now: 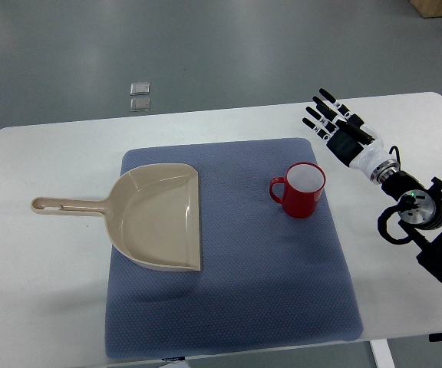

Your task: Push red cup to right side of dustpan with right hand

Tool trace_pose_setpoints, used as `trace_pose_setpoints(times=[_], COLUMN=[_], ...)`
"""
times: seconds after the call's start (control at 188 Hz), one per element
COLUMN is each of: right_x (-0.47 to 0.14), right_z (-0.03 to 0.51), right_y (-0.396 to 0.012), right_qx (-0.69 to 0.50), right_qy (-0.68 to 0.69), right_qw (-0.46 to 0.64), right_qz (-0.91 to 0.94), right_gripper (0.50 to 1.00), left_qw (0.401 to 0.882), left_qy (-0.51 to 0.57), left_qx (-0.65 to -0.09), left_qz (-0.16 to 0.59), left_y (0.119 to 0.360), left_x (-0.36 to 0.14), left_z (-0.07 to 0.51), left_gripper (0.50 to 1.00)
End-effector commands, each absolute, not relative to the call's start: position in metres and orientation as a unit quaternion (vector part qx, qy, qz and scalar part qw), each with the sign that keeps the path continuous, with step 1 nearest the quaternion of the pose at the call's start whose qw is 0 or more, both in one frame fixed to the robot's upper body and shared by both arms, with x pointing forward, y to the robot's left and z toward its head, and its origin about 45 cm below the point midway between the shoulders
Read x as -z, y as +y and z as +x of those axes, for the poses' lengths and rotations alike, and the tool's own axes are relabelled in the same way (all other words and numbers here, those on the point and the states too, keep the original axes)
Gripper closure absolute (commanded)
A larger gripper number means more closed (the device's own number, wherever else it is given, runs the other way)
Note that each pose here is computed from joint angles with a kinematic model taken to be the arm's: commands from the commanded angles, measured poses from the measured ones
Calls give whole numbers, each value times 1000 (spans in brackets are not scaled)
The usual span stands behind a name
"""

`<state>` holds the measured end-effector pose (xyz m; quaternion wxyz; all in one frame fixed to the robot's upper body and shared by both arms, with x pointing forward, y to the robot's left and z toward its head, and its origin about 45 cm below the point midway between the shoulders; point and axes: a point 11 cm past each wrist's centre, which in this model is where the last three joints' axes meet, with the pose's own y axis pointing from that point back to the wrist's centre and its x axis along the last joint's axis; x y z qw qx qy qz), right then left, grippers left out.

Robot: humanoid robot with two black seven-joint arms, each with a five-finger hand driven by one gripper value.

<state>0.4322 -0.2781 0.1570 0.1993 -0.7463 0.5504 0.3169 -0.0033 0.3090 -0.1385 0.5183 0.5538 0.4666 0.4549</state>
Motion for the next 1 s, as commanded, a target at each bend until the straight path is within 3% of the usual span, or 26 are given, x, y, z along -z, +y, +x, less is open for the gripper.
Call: trace_pose_setpoints(times=[0.0, 0.335, 0.728, 0.85, 0.994], right_x=[-157, -164, -183, -191, -178], right_z=[432, 425, 408, 402, 390], right_y=[-278, -270, -361, -361, -356], right_qx=[-316, -274, -103, -20, -5], right_qy=[550, 495, 520, 498, 482], right_qw=[199, 160, 28, 21, 8], right_qz=[-746, -809, -847, -866, -876], right_gripper=[564, 564, 564, 566, 566], left_qw=[519, 518, 519, 519, 519], left_qy=[467, 467, 467, 467, 467], left_qx=[-455, -456, -455, -454, -454], left_qz=[553, 553, 553, 554, 553], left_y=[309, 309, 309, 308, 308], left_x=[138, 138, 138, 138, 138], left_z=[-3, -3, -3, -3, -3], left_gripper=[500, 500, 500, 500, 500])
